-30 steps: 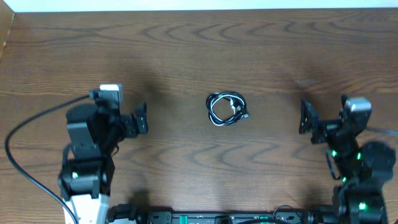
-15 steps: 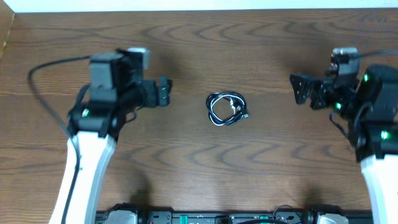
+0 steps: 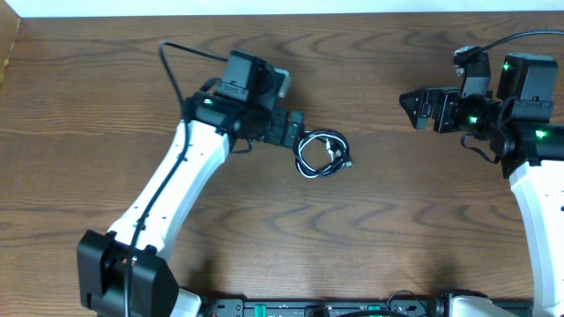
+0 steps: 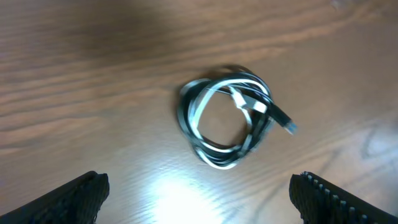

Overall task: Untangle cables
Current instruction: 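Move the left gripper forward toward the black-and-white cable bundle, then grasp the cable bundle with the left gripper and lift it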

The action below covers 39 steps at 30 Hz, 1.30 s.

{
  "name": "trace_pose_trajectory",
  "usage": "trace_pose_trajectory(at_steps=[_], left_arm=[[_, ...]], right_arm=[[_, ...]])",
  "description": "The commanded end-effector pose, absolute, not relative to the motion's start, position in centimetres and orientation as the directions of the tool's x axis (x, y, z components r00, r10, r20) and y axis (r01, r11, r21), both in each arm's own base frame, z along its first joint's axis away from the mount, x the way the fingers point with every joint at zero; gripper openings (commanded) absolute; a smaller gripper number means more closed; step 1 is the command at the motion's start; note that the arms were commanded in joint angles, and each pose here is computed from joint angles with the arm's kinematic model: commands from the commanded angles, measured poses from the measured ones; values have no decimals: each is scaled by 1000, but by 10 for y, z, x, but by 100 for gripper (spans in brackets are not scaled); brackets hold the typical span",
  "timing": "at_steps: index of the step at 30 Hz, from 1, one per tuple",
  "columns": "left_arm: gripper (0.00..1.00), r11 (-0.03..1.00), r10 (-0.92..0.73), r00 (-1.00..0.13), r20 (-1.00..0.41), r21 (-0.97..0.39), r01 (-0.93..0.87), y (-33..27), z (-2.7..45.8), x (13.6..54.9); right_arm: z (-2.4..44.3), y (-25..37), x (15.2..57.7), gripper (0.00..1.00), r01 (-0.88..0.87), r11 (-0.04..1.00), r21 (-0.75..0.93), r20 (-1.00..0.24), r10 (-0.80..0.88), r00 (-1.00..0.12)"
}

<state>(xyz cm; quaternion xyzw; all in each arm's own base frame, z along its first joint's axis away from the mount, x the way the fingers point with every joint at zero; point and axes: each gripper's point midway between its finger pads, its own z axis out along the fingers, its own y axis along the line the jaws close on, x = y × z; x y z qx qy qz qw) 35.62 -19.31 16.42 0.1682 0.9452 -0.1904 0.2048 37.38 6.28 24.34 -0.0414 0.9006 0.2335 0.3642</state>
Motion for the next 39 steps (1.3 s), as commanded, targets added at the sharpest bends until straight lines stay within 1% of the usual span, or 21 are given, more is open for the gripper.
trace_pose_trajectory(at_steps=[1, 2, 3, 4, 5, 6, 7, 9, 12, 14, 17, 19, 25, 29, 32, 35, 39], left_arm=[[98, 851, 252, -858, -448, -320, 417, -209, 165, 353], [99, 855, 255, -858, -445, -310, 415, -210, 161, 355], [85, 863, 246, -864, -440, -306, 402, -210, 157, 358], [79, 884, 212, -881, -423, -302, 358, -208, 150, 362], [76, 913, 155, -904, -399, -292, 286, -202, 143, 366], [75, 951, 45, -933, -358, -269, 149, -191, 129, 372], [74, 963, -11, -943, -332, -257, 79, -187, 119, 375], [74, 965, -67, -953, -294, -261, 13, -187, 103, 378], [73, 964, -112, -960, -255, -262, -43, -189, 81, 383], [70, 964, -114, -962, -248, -263, -46, -192, 68, 388], [53, 963, -114, -961, -252, -265, -45, -195, 55, 396], [48, 963, -114, -961, -253, -266, -44, -197, 47, 400], [48, 956, -103, -974, -203, -291, -40, -205, 26, 397], [48, 958, -85, -976, -198, -287, -25, -206, 22, 396], [48, 953, -29, -976, -216, -302, 38, -211, 23, 397], [47, 930, 47, -972, -230, -345, 127, -222, 27, 395], [48, 921, 87, -967, -241, -351, 170, -224, 28, 394]], right_arm=[[255, 70, 375, 99, -291, 872, 394, -697, 77, -713], [253, 70, 375, 99, -290, 872, 395, -695, 77, -715], [252, 70, 375, 98, -288, 872, 396, -692, 77, -718], [250, 70, 375, 96, -286, 872, 398, -689, 78, -721], [249, 70, 375, 95, -285, 872, 398, -686, 77, -723], [246, 70, 375, 93, -282, 872, 401, -680, 78, -729], [244, 70, 376, 91, -278, 872, 404, -675, 78, -734], [241, 70, 376, 89, -274, 871, 407, -668, 79, -740], [239, 70, 377, 88, -271, 871, 409, -662, 79, -745], [238, 69, 377, 88, -271, 871, 409, -661, 79, -746], [237, 68, 377, 87, -264, 877, 402, -661, 79, -746], [237, 68, 377, 87, -264, 876, 403, -660, 79, -747], [237, 68, 377, 86, -263, 877, 403, -660, 79, -747], [237, 68, 377, 86, -263, 877, 403, -660, 79, -747], [236, 67, 378, 87, -259, 880, 398, -661, 79, -747], [236, 67, 378, 87, -259, 880, 398, -661, 79, -746], [236, 67, 378, 87, -259, 880, 398, -661, 79, -747]])
